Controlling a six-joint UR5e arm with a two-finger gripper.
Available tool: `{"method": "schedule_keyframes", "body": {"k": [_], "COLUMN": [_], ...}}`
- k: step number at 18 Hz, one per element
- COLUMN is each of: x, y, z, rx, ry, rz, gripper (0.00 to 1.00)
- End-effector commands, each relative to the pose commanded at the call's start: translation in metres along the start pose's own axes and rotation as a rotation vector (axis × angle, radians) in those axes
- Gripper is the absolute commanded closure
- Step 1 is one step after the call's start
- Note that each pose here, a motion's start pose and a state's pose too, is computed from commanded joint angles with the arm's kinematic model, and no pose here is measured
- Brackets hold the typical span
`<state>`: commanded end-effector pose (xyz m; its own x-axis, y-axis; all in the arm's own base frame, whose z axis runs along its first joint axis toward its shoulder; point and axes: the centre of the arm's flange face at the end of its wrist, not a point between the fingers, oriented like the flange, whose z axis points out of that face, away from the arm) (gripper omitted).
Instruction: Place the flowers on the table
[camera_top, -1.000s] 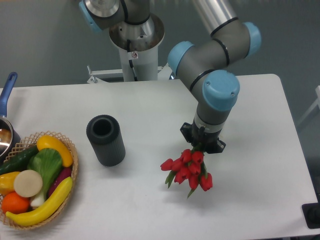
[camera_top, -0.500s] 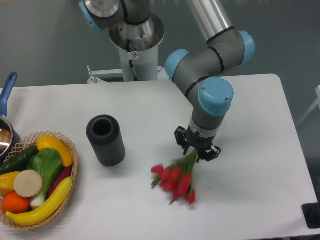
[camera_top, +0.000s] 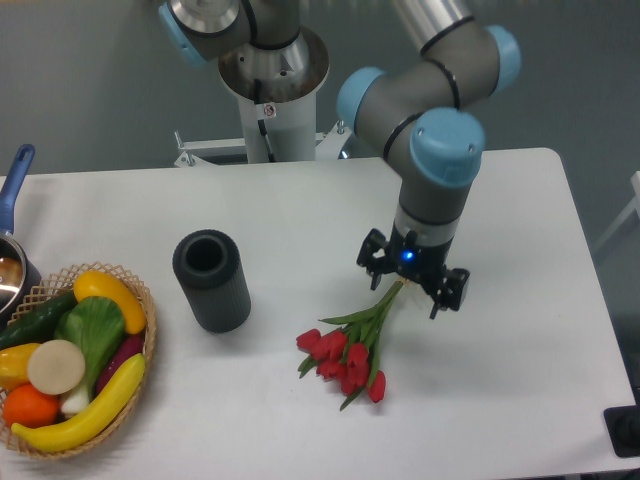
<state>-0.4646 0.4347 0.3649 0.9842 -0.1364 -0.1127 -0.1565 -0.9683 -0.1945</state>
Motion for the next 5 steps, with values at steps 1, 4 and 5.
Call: {"method": "schedule_keyframes", "body": {"k": [1, 4, 5], "x": [-0.002, -0.014, -0.018], "y": [-0.001, -0.002, -0.002], "z": [-0.006, -0.024, -0.023], "rx": [-0.01, -0.09, -0.108], "ry": [0.021, 0.066, 0.066], "rz": [0.014, 0.014, 0.017], "gripper": [0.0, 0.0, 0.0]}}
